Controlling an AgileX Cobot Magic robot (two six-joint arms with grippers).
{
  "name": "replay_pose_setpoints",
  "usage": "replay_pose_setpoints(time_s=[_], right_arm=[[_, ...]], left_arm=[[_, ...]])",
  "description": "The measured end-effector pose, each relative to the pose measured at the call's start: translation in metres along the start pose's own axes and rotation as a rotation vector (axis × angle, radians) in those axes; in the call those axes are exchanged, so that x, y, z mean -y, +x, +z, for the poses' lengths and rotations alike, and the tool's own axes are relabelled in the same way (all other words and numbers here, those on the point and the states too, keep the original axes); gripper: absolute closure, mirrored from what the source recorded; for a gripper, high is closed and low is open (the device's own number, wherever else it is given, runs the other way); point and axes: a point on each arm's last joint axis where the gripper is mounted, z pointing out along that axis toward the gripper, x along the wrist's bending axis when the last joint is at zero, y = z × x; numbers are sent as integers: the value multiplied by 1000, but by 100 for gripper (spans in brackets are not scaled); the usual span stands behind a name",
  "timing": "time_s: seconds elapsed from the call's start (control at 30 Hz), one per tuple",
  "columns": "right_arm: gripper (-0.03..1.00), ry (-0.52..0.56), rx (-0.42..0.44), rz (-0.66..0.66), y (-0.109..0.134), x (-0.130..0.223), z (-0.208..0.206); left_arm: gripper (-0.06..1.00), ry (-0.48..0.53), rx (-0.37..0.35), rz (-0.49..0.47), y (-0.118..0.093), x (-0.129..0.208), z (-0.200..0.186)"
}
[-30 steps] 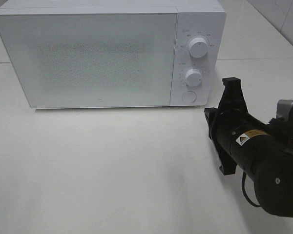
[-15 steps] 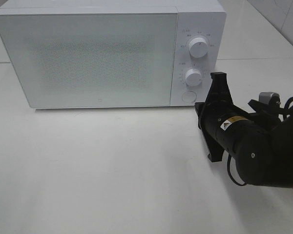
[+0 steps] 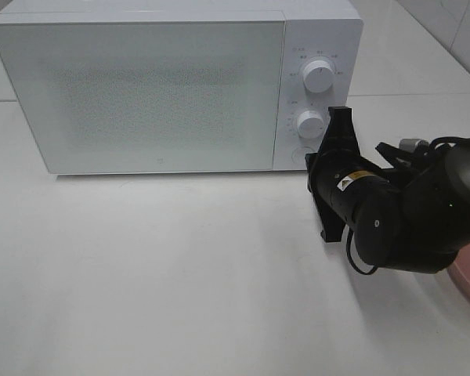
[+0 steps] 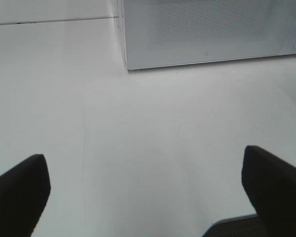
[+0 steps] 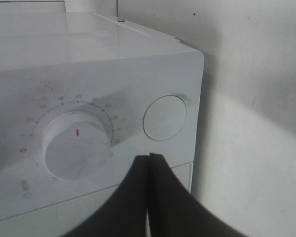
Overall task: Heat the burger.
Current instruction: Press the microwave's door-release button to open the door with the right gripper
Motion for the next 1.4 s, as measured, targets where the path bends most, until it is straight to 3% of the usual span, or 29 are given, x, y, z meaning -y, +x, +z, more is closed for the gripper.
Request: replay_pose_setpoints(time_s=[0.7,1.4], right_arm=[[96,-12,37,21,1,4,47],[96,-45,83,22,-9,-5,59]], left_arm=[[-3,0,0,0,0,0,0],[-3,0,0,0,0,0,0]])
